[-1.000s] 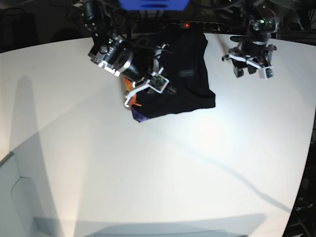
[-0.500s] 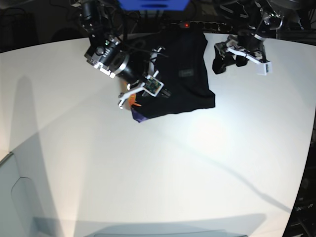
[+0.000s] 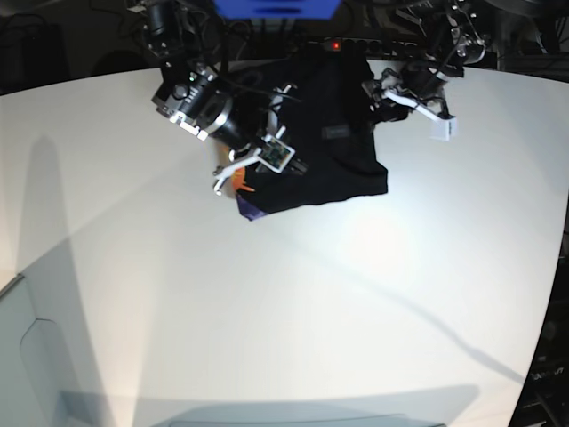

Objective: Fold the T-shirt properly
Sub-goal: 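Lower the left gripper onto the bundle's other side and grasp it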

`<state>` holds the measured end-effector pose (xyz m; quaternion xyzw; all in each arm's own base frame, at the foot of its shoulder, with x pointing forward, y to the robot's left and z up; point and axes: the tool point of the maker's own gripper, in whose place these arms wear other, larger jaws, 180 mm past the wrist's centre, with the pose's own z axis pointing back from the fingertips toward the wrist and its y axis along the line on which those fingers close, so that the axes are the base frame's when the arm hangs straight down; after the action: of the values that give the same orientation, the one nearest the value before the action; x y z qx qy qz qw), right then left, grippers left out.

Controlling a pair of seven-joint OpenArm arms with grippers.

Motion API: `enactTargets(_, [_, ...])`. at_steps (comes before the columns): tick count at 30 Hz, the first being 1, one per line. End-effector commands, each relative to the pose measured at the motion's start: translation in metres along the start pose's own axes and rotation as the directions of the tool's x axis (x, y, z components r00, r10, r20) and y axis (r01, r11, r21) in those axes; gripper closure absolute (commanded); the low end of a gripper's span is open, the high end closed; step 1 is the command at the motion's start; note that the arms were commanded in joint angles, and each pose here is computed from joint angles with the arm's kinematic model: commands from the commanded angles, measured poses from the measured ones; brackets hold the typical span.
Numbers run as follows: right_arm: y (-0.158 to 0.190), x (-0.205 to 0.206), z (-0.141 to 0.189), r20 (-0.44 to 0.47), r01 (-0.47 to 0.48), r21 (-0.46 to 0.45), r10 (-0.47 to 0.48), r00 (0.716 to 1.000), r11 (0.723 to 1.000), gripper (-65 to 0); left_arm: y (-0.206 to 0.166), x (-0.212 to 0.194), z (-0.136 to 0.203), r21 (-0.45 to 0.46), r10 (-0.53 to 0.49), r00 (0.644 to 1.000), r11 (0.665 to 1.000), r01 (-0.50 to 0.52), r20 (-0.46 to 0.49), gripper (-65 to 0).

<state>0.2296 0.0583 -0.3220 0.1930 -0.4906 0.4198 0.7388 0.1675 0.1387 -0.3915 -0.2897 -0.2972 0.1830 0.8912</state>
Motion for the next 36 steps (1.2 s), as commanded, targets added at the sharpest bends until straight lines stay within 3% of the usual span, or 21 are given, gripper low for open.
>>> enactTargets(1, [-0.003,0.015,0.001,0.054,0.005,-0.008,-0.005,0.999,1.000,0.0,-0.007,0.007,0.000,-0.027,-0.007,1.000,1.000,0.008,0.024,-56.7])
enactTargets(3, [-0.003,0.009,0.001,0.023,0.004,-0.009,-0.004,1.000,1.000,0.0,-0.005,0.005,-0.002,-0.027,0.001,1.000,1.000,-0.001,0.019,-52.1])
enactTargets(8, [-0.002,0.004,0.000,-0.009,0.004,-0.007,-0.004,1.000,1.000,0.0,-0.003,0.004,-0.004,-0.027,0.009,1.000,1.000,-0.008,0.013,-33.0])
enactTargets(12, [-0.003,0.004,0.001,-0.008,0.003,-0.008,-0.003,1.000,1.000,0.0,-0.003,0.004,-0.004,-0.027,0.009,1.000,1.000,-0.008,0.013,-24.9])
enactTargets(22, [-0.003,0.006,0.001,-0.004,0.001,-0.010,-0.001,1.000,1.000,0.0,0.008,0.001,-0.015,0.022,-0.010,1.000,1.000,0.010,-0.022,-24.4])
enactTargets(36, [-0.011,0.003,0.003,-0.009,0.006,-0.032,-0.006,1.000,0.999,0.0,0.007,-0.010,-0.022,0.009,0.000,0.998,1.000,0.000,-0.063,-22.0])
